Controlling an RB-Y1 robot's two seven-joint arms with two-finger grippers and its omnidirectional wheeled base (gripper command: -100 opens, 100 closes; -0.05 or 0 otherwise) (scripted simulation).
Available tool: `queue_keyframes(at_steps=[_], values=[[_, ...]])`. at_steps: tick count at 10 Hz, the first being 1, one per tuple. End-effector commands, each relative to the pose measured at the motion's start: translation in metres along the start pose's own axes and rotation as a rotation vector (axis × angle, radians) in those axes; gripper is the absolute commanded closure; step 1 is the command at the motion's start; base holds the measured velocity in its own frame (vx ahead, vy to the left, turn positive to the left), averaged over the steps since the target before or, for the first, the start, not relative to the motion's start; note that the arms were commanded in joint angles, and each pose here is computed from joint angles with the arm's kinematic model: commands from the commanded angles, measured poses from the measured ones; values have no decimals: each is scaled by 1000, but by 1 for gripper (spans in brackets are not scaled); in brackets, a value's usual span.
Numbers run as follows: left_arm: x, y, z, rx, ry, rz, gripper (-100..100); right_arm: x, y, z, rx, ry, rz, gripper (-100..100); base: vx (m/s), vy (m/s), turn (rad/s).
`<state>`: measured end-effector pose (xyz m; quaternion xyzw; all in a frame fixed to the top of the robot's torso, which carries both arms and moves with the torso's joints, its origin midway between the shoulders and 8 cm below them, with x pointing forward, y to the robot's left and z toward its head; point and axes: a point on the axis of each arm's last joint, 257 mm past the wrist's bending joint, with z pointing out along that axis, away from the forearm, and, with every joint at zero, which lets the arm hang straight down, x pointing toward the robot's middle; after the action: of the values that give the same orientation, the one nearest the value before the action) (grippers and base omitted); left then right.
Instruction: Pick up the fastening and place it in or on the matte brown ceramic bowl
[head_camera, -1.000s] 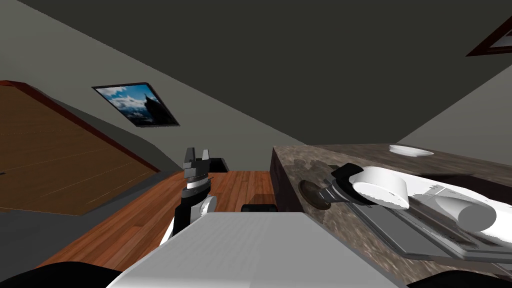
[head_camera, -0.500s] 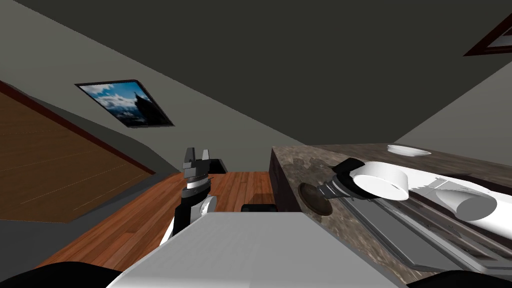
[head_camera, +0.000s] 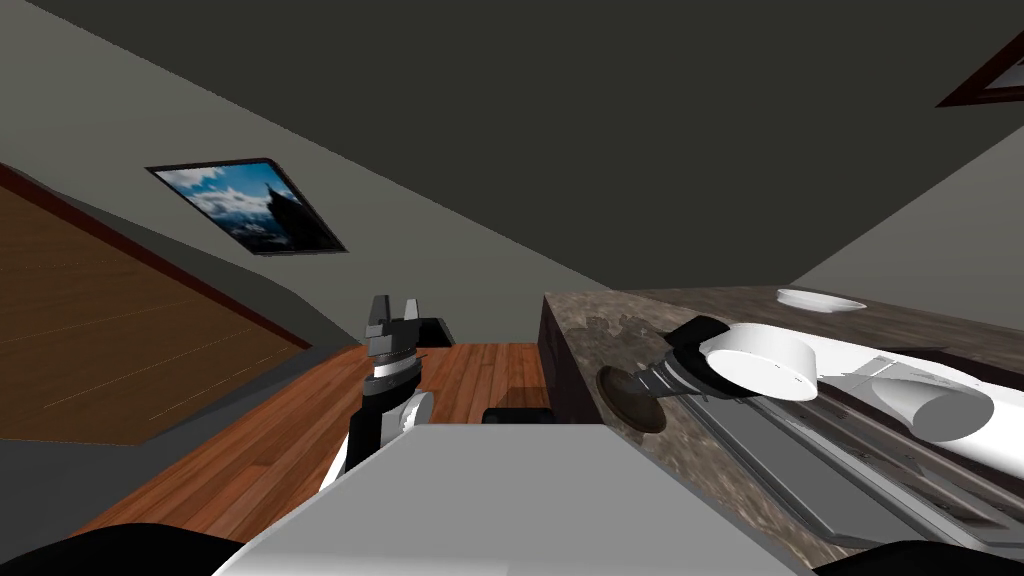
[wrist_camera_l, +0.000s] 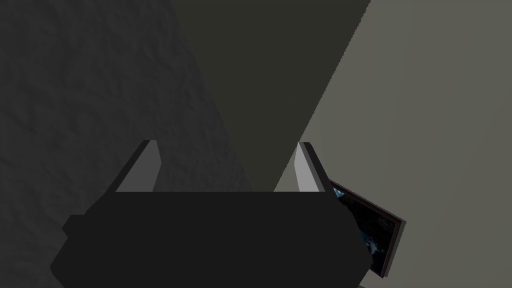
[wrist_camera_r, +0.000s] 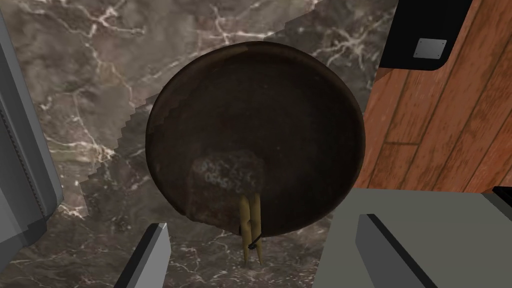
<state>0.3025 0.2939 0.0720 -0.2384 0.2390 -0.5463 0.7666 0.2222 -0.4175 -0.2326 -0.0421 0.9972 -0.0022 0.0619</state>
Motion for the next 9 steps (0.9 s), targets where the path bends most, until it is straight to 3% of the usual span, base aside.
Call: queue_keyframes(at_steps=[1,2,5,9], values=[[0,0,0,0,0,0,0,0,0,0,0,0,0,0,0,0,0],[0,0,0,0,0,0,0,-7,-8,-9,10,3,46,-100,-76,-31,315],[0,0,0,0,0,0,0,-18,-19,-24,21,6,115,-100,-85,44,275],[0,0,0,0,0,0,0,-18,-19,-24,21,6,115,-100,-24,2,12]])
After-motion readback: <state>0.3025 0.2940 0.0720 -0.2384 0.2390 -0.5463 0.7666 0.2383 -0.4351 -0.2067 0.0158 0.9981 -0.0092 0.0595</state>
